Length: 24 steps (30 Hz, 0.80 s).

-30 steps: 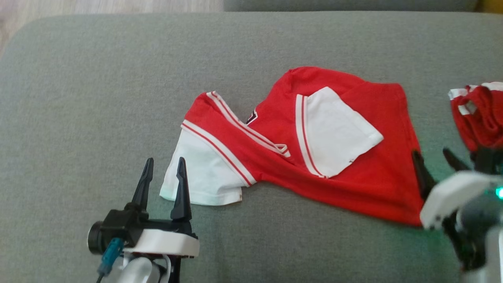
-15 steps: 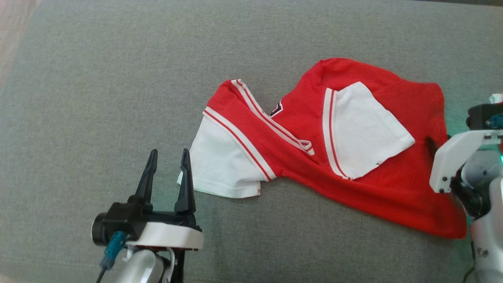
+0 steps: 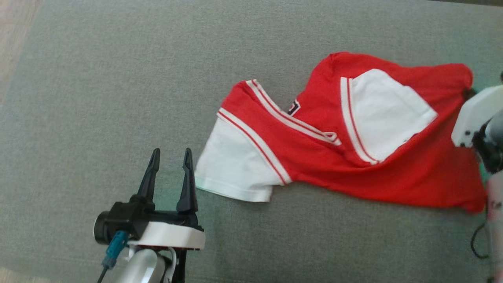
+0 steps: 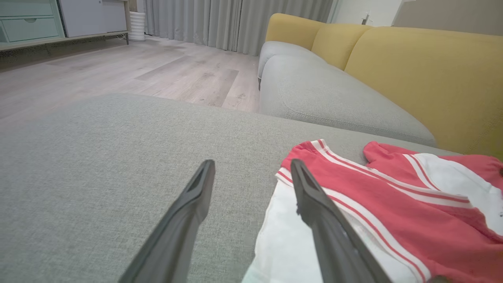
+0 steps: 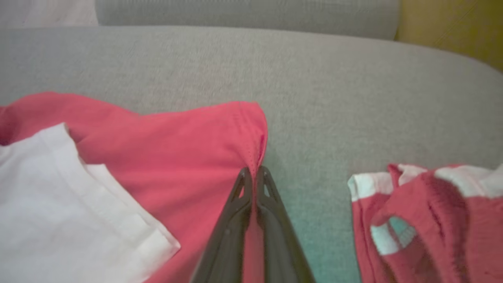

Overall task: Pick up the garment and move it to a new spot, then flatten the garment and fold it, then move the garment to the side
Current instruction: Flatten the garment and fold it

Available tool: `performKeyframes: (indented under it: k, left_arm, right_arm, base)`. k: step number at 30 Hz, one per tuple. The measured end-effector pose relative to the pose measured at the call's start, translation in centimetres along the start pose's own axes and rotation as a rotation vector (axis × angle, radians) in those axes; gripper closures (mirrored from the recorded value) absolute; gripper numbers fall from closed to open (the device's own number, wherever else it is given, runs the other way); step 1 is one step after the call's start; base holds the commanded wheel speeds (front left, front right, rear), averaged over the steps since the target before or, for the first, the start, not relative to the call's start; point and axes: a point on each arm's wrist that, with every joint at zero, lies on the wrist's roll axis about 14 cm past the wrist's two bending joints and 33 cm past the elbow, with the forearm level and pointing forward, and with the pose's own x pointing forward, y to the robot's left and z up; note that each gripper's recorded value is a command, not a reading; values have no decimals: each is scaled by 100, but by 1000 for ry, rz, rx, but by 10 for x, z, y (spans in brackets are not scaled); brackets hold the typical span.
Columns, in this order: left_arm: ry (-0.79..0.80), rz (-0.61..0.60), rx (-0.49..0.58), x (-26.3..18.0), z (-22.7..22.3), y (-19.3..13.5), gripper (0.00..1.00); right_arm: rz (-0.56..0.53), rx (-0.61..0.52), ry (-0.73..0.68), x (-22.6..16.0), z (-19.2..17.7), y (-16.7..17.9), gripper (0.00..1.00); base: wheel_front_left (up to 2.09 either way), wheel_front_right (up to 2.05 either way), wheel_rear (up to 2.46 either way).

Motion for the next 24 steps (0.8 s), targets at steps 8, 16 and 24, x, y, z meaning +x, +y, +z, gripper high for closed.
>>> performKeyframes:
  k: [8, 16, 24]
  left_arm:
    - [12, 6, 11, -5, -4, 3, 0]
    - [-2, -4, 9, -4, 1, 0, 0]
    - [-27, -36, 9, -5, 8, -10, 0]
  right_arm:
    - [-25, -25, -83, 17, 25, 9, 100]
    - [-32, -66, -216, 19, 50, 18, 0]
    - [-2, -50, -430, -9, 79, 27, 0]
  base:
    - [0, 0, 0]
    - [0, 0, 0]
    - [0, 0, 0]
